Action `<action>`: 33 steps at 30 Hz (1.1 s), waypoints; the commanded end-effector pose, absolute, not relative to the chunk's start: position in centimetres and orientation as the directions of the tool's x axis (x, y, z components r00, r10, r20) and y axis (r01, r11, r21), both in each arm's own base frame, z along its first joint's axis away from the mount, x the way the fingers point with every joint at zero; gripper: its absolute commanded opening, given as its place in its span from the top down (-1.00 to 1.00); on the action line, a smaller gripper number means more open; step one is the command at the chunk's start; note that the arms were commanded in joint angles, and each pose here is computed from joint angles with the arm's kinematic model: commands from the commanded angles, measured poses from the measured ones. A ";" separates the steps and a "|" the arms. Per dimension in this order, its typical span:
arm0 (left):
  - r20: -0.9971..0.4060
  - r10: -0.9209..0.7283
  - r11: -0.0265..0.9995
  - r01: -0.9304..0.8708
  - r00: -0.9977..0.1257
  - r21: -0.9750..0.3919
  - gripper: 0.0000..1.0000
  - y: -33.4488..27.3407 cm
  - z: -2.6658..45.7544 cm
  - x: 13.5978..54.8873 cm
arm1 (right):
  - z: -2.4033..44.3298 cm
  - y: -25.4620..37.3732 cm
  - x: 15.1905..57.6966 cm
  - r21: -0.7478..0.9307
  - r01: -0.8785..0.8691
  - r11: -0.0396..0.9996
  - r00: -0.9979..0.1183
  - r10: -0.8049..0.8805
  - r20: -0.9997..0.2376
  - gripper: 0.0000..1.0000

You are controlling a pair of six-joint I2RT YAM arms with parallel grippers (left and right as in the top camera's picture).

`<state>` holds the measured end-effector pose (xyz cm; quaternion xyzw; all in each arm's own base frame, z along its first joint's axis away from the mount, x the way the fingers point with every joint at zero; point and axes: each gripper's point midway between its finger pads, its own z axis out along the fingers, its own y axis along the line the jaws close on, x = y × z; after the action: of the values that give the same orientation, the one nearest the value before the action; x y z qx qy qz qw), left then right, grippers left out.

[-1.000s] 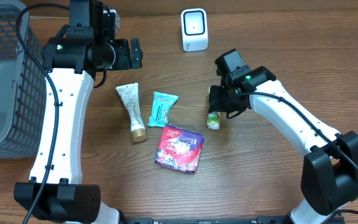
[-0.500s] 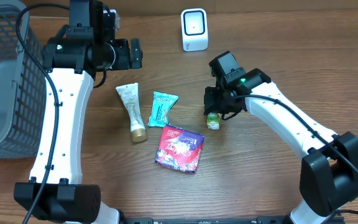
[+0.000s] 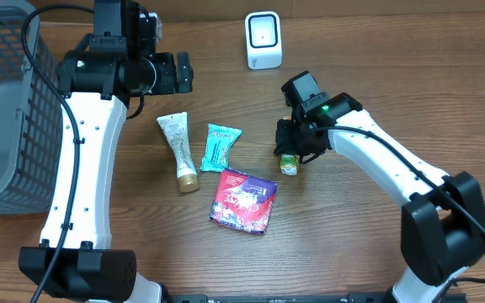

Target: Scan the item barcode

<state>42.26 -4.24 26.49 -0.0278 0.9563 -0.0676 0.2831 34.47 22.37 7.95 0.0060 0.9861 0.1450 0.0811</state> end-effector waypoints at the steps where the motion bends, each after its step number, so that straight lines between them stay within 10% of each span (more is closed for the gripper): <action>1: -0.537 -0.080 0.990 -0.003 -0.839 -0.143 -0.99 -4.0 26.4 42.4 | 7.0 22.5 34.7 0.276 -0.001 0.961 -0.989 0.039 -0.140 0.89; 24: -0.537 -0.080 0.990 -0.003 -0.839 -0.143 -1.00 -4.0 26.4 42.4 | 2.7 18.9 34.3 0.109 0.082 0.991 -0.995 0.088 -0.053 0.74; 33: -0.537 -0.080 0.990 -0.003 -0.839 -0.143 -1.00 -4.0 26.4 42.4 | 9.2 21.2 36.8 0.228 -0.004 0.974 -0.983 0.037 -0.177 0.46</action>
<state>42.26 -4.24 26.49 -0.0278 0.9563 -0.0676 0.2831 34.31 20.87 5.17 0.0167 0.9943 0.1005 0.0304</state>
